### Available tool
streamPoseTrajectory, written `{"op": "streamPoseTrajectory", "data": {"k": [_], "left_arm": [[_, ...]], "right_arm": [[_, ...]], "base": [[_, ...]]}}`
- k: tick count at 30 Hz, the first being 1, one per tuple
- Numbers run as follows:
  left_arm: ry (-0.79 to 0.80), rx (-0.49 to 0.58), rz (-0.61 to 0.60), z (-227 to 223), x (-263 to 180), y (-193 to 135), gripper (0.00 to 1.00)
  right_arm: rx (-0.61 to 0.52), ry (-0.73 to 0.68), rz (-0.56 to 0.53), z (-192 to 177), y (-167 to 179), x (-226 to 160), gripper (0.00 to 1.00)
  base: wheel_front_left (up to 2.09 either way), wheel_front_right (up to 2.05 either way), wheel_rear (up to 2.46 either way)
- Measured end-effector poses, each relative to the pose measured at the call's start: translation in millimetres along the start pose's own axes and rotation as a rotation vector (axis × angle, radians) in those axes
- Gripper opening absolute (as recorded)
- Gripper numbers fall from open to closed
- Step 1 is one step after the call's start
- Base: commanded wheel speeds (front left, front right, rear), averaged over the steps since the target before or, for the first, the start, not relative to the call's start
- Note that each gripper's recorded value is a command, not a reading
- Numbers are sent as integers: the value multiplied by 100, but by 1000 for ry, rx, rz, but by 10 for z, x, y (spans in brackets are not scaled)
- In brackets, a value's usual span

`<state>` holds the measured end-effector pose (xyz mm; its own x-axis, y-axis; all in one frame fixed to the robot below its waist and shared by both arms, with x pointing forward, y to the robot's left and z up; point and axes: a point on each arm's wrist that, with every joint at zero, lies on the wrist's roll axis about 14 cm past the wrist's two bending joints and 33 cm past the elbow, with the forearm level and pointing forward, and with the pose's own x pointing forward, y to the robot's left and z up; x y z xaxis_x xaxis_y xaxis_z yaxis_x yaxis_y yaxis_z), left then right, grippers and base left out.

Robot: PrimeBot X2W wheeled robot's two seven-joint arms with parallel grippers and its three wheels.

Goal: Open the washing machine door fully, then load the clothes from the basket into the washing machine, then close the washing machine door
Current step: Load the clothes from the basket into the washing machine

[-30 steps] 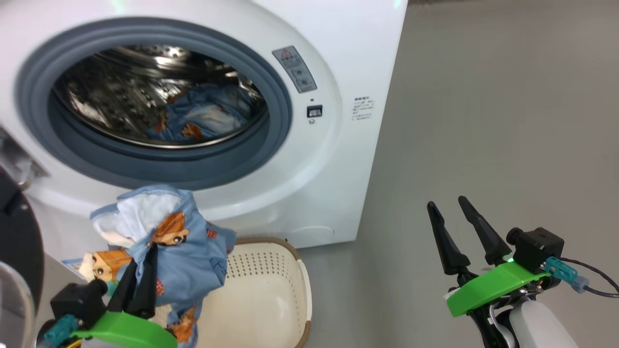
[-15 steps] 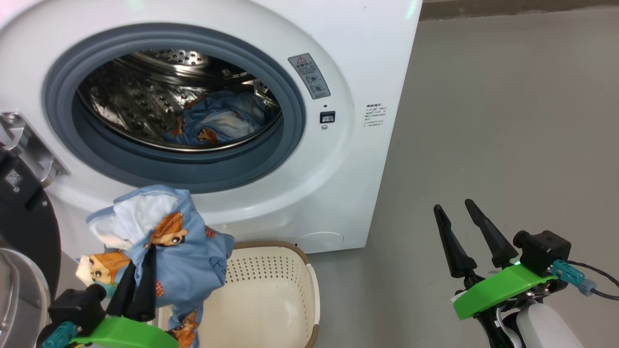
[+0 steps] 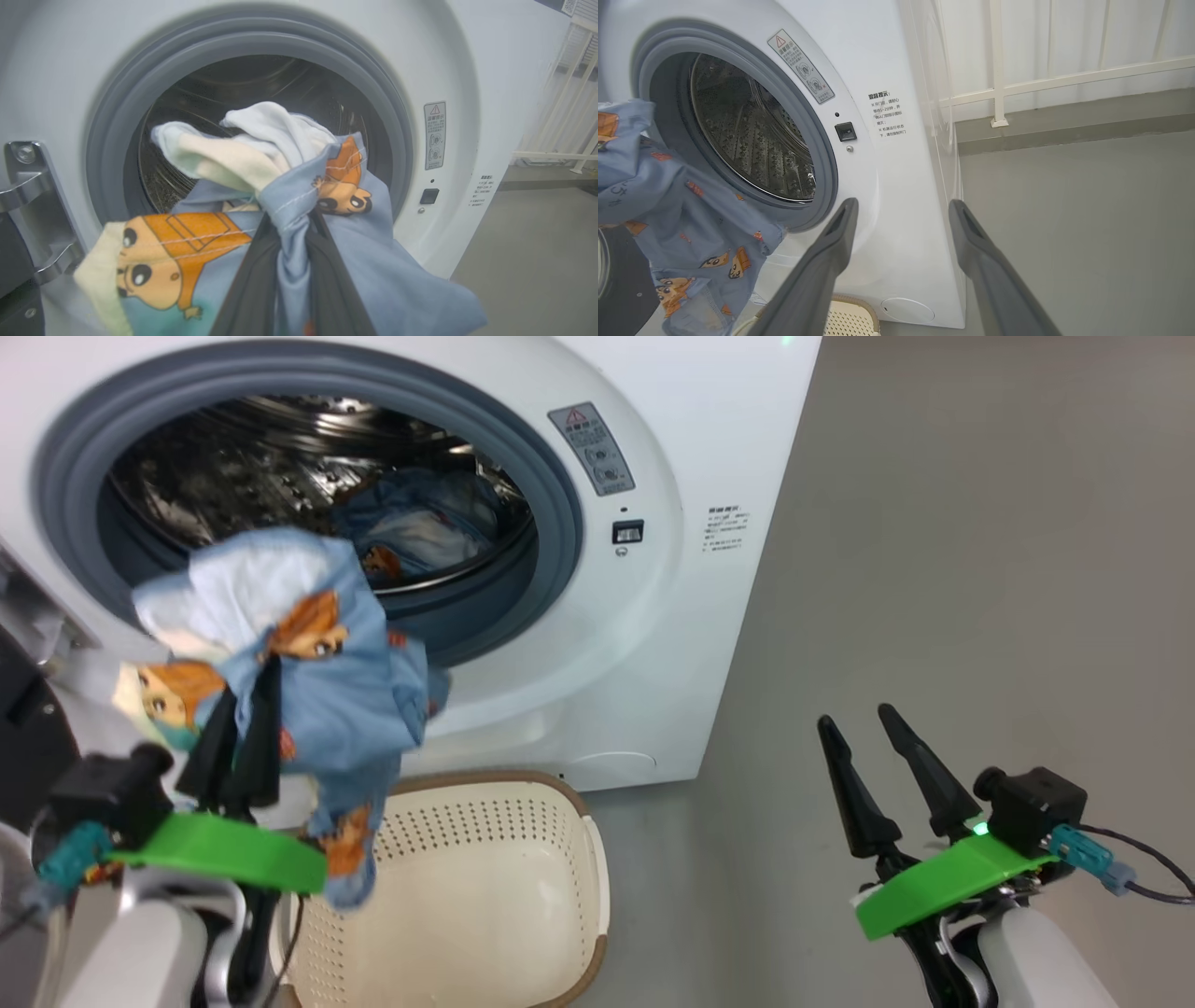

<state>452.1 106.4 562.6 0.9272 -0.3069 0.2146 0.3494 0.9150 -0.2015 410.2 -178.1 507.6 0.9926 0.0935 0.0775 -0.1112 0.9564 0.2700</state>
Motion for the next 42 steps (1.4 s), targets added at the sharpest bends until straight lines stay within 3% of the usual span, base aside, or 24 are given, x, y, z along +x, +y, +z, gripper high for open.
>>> {"op": "streamPoseTrajectory", "data": {"k": [8,19,29,34,42], "left_arm": [[15,-1,-36,-128,472,51,0],[235,14,-12,-1043,1196,431,0],[275,15,-13,-1481,1814,557,0],[234,38,-33,-1504,2164,581,0],[-5,7,-45,-1077,2650,517,0]], "right_arm": [[4,11,-14,-78,-31,115,100],[-6,55,-69,-333,-215,332,100],[-23,112,-122,-593,-459,408,100],[-18,151,-158,-743,-587,367,100],[-29,168,-199,-804,-760,360,100]], "base": [[0,0,0],[0,0,0],[0,0,0],[0,0,0],[0,0,0]]}}
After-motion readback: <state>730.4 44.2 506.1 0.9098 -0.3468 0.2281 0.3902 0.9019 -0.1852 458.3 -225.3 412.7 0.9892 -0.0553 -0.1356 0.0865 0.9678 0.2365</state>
